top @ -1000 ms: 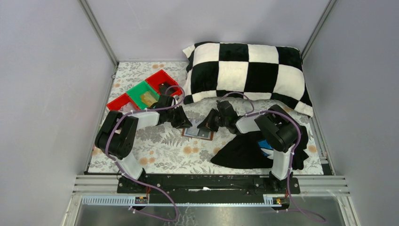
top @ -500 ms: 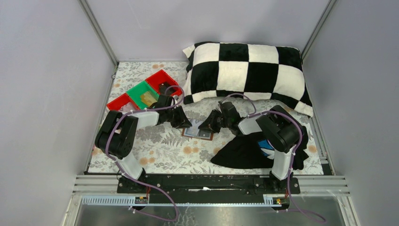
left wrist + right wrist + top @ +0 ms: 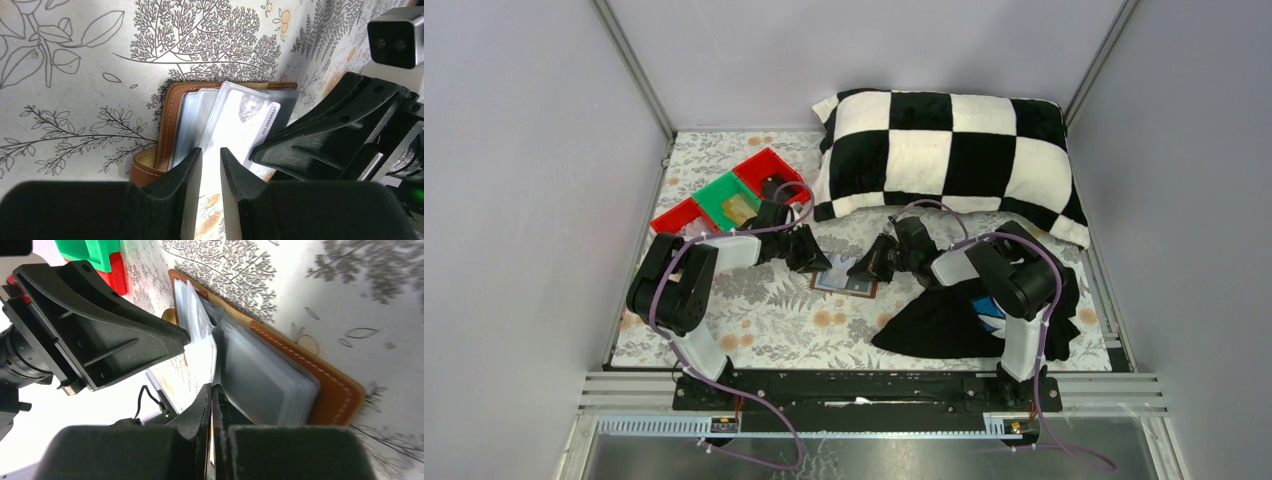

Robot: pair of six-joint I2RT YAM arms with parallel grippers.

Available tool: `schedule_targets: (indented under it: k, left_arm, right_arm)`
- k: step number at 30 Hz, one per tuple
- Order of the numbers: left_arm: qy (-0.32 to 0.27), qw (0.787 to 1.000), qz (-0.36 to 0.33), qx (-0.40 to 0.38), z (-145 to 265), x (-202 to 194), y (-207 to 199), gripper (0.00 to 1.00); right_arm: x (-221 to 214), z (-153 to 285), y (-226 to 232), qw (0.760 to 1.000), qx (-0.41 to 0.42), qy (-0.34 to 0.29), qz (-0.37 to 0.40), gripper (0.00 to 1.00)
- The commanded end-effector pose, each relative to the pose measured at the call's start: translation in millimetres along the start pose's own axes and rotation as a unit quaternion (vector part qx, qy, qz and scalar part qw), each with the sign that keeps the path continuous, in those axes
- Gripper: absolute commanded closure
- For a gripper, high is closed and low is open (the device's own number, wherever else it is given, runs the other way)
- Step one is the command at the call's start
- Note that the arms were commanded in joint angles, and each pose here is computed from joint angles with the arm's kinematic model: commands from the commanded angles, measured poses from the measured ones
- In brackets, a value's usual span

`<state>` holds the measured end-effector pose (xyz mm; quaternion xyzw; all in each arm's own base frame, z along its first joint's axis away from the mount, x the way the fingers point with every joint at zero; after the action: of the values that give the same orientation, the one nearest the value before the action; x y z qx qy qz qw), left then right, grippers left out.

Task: Take the credit cards out of the card holder
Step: Remove the credit card from the card holder.

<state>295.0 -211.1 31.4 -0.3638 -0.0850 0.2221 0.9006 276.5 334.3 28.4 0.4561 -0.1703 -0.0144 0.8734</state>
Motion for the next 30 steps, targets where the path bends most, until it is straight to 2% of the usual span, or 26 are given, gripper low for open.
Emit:
schedule_targets:
  k: [1,10,15,23,30]
  left_arm:
    - [-0.010,0.991,0.034,0.128,-2,-4,77,0.73]
    - [-0.014,0.991,0.038,0.127,0,1,76,0.73]
    - [-0.022,0.993,0.025,0.110,9,6,60,0.71]
    - [-0.010,0.999,-0.041,0.028,47,8,-8,0.57]
    - [0.028,0.996,-0.078,-0.020,67,-4,-38,0.45]
  right_arm:
    - [10,16,-2,1.000,0.020,-0.011,0.011,1.00]
    - [7,34,3,0.998,0.044,0.019,0.042,1.00]
    - [6,51,1,0.997,0.036,0.020,0.069,1.00]
    - [16,67,18,0.991,0.055,0.014,0.120,1.00]
    - [24,79,46,0.984,0.096,0.007,0.150,1.00]
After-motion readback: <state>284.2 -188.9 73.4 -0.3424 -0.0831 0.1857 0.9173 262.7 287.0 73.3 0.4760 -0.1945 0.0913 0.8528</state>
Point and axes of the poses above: each gripper's point midway between its finger pads, its own z axis back along the fingers, its own y axis along the line the jaws close on, x = y × z, the point moved 1 cm from there along z, back along the fingers, and after that the axes turned 15 degrees about z, right-handed, at the moved point
